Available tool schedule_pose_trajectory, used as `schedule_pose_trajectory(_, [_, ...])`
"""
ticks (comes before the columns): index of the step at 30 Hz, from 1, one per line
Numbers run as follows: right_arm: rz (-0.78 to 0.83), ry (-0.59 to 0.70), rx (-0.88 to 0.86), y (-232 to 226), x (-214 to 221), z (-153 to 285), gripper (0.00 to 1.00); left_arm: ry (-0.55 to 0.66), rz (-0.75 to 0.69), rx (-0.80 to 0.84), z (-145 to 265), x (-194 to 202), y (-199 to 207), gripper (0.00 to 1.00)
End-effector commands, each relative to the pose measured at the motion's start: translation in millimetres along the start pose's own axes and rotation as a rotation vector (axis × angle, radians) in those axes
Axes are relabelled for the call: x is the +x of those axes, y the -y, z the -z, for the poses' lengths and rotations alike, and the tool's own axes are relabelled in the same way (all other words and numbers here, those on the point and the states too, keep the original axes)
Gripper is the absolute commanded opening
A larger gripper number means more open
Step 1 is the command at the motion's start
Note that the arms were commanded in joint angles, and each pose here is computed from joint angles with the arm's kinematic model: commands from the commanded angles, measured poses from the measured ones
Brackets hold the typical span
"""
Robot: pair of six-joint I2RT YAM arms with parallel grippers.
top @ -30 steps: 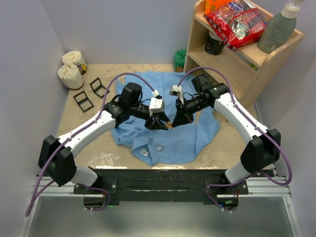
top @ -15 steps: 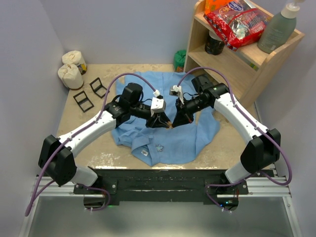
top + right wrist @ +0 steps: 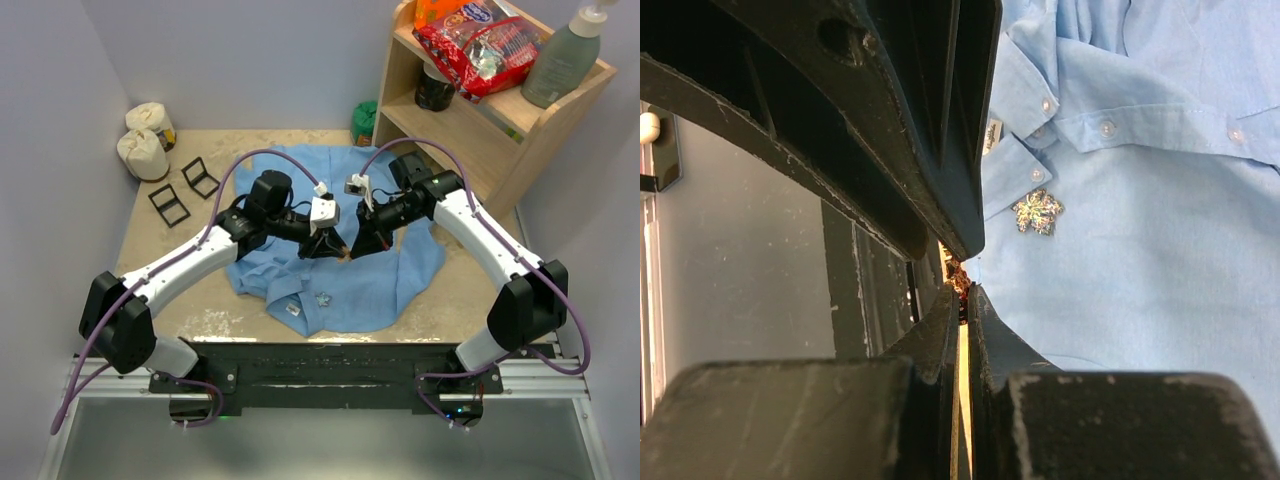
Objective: Remove the brooch from the garment
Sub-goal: Close the brooch.
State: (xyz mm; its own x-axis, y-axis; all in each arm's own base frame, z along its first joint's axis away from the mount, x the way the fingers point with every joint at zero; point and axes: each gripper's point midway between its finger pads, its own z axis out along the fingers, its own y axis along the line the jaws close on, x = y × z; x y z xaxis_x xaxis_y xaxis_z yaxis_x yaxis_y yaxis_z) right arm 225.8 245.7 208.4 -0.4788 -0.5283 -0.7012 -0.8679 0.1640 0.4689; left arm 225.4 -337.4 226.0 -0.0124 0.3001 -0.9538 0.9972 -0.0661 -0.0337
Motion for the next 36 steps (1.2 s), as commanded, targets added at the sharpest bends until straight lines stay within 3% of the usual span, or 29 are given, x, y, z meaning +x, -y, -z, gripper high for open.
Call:
schedule_pose_trajectory(1, [0.069, 0.066, 0.016, -4.2, -19.3, 9.1, 0.0, 0.016, -0.01, 0.024, -6.5, -4.8, 6.1, 0.27])
schedule_pose_trajectory(8, [0.074, 0.065, 0.023, -2.3, -17.6, 8.9, 0.0, 0.014, -0.01, 0.017, -7.1, -5.8, 4.3, 0.27])
schedule_pose_trajectory(11, [0.071, 0.063, 0.036, -0.4, -16.9, 9.0, 0.0, 0.022, -0.023, 0.023, -4.8, -14.3, 5.5, 0.47])
schedule_pose_trajectory(17, [0.069, 0.063, 0.065, 3.7, -16.1, 10.6, 0.0, 0.061, -0.072, 0.027, 7.8, -45.6, 10.1, 0.61])
schedule_pose_trajectory(26, [0.114, 0.063, 0.172, 11.4, -19.5, 21.7, 0.0, 0.155, -0.083, -0.227, 80.4, -82.5, -32.5, 0.65])
schedule_pose_trajectory(30, [0.128, 0.067, 0.189, 10.3, -21.6, 24.7, 0.0, 0.103, -0.091, -0.397, 97.3, -61.9, -58.4, 0.66])
schedule_pose_trajectory(36, [0.143, 0.077, 0.196, 6.8, -25.0, 28.4, 0.0, 0.079, -0.036, -0.412, 89.3, -30.8, -63.4, 0.68])
